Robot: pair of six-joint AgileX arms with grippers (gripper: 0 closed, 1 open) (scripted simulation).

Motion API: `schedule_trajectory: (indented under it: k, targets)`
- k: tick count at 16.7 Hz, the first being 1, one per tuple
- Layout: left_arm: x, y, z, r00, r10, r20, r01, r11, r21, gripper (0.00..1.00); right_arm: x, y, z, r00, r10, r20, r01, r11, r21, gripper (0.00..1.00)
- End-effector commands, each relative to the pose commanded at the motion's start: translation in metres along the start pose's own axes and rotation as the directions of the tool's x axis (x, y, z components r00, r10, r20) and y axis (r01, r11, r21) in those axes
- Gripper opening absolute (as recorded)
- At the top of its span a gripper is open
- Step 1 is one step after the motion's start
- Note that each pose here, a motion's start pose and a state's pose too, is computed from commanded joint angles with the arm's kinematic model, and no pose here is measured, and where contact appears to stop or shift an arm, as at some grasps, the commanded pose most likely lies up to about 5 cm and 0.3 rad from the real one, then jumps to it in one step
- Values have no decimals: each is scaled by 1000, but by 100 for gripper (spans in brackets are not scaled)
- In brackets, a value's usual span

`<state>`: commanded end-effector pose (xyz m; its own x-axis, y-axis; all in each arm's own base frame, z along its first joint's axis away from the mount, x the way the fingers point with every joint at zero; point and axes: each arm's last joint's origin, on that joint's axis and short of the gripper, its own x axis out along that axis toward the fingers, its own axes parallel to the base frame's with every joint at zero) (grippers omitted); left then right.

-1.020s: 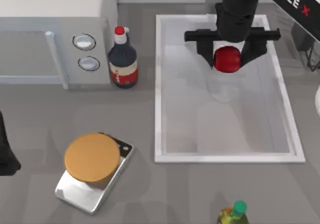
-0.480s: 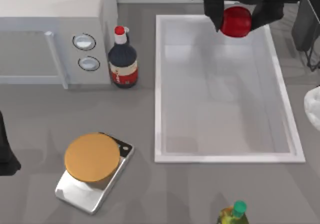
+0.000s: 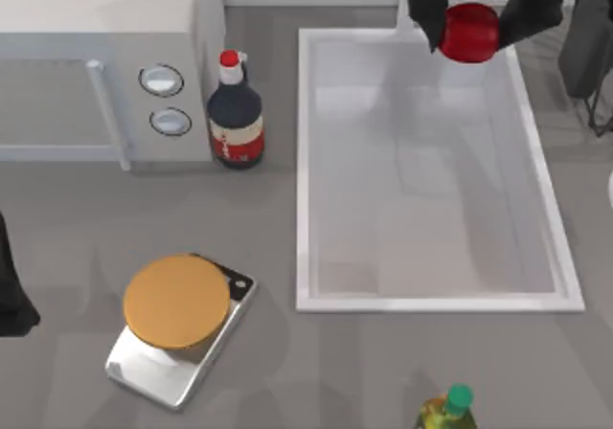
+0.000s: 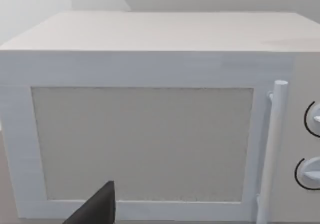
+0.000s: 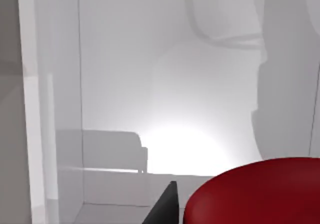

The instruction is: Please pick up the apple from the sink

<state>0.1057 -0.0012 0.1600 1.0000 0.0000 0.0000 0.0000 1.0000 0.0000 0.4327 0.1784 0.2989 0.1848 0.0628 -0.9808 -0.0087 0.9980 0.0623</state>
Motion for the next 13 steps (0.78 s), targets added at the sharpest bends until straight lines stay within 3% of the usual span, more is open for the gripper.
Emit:
schedule_trajectory:
  k: [7, 13]
  targets:
    - [0, 0, 0, 1000, 0, 0, 0, 1000, 0, 100, -19, -74, -11, 996, -45, -74, 45, 999, 0, 0]
    - [0, 0, 0, 1000, 0, 0, 0, 1000, 0, 100, -10, -149, -76, 979, -67, -193, 69, 998, 2, 0]
